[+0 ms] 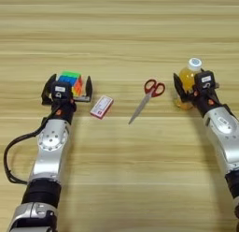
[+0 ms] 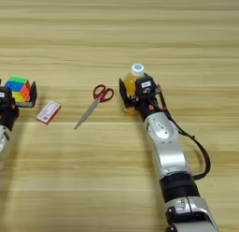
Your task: Move the objects on the table
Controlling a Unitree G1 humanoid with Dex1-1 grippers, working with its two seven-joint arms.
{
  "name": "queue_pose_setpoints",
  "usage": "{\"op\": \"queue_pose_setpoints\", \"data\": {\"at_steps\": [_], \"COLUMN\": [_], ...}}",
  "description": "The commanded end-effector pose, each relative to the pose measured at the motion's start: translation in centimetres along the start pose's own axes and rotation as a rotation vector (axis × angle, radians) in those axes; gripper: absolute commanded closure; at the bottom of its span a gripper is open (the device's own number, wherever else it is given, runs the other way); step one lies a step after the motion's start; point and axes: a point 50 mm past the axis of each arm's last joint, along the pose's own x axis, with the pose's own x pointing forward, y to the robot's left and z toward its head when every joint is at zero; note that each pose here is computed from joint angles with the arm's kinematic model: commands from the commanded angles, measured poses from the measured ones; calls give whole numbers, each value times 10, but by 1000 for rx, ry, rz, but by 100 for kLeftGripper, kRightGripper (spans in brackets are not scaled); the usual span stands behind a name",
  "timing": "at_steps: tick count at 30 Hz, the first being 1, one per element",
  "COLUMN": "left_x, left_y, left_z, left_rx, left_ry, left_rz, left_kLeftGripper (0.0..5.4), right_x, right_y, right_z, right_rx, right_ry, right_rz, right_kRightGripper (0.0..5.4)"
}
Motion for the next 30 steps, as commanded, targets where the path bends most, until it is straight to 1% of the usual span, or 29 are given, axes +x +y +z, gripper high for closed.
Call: {"op": "queue_pose_setpoints", "data": {"at_steps": [1,2,4,9,15,19,23,30], "left_x": [1,1,1,0,0,0,0,0], "left_y": [-2,-3,-3,-3,-3,-3,-3,-4], "left_z": [0,0,0,0,0,0,0,2], "left_rx": [2,2,2,2,3,2,2,1], "left_ry": [-1,-1,-2,-1,-2,-3,-4,-10], "left_rz": [-2,-2,-2,-2,0,1,3,12], "left_kLeftGripper": [0,0,0,0,0,0,0,0], "right_x": [1,1,1,1,-1,-6,-17,-39], "right_y": [2,2,1,-2,-3,-6,-7,-11], "right_z": [-3,-3,-3,-1,-2,-5,-5,-9], "right_rx": [-3,-3,-3,0,2,1,-10,-38], "right_ry": [18,18,16,11,14,19,25,68], "right_rz": [10,10,9,2,-7,-14,-9,19], "right_kRightGripper": [116,86,57,1,1,1,1,1]}}
